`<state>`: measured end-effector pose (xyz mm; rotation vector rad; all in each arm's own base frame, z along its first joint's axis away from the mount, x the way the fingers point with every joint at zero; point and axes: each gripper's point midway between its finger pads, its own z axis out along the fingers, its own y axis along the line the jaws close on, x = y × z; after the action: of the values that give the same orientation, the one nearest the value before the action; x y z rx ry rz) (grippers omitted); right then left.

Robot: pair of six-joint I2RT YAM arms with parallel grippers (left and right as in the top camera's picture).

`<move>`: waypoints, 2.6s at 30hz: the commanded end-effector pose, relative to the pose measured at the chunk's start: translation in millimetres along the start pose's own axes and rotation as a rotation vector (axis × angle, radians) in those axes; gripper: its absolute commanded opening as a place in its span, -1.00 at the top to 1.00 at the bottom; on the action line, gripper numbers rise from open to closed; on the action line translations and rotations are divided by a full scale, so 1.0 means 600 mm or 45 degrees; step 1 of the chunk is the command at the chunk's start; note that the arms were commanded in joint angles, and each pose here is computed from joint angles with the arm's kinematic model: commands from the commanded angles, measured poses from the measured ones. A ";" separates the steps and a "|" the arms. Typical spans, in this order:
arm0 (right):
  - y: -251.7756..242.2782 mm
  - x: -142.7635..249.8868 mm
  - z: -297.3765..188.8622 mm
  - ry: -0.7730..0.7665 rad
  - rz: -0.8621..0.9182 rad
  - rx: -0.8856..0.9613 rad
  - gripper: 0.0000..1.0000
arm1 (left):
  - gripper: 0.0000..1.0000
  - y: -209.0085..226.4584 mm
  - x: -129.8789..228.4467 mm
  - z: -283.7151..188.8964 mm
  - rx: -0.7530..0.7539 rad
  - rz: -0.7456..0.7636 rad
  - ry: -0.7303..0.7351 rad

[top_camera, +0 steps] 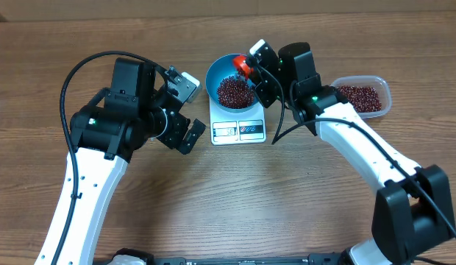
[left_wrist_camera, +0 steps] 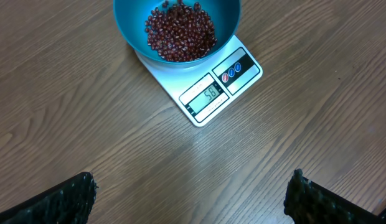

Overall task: Scoop item into bowl and weigh 150g on scale
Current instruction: 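Tilt the scoop to pour beans into the blue bowl, then carry the empty scoop right back to the bean tub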

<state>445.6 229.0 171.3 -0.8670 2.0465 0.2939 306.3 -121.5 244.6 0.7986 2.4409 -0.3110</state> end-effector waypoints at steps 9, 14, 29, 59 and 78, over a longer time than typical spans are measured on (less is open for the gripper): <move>-0.019 -0.026 -0.027 0.009 -0.150 0.213 0.93 | -0.99 -0.006 -0.013 -0.014 0.012 -0.001 -0.043; -0.016 -0.059 -0.059 -0.064 -0.127 0.227 0.93 | -0.99 -0.006 -0.013 -0.014 0.012 -0.001 -0.043; -0.205 0.028 -0.260 0.102 0.238 0.647 0.93 | -0.99 -0.006 -0.013 -0.014 0.013 -0.001 -0.043; -0.316 0.330 -0.215 0.754 0.540 0.744 0.92 | -0.99 -0.006 -0.013 -0.014 0.012 -0.001 -0.043; -0.285 0.356 -0.157 0.742 0.663 0.566 0.93 | -0.99 -0.006 -0.013 -0.014 0.013 -0.001 -0.043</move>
<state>420.0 -54.4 80.6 -0.1310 2.7106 -0.2732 306.4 -121.5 244.6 0.7986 2.4405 -0.3109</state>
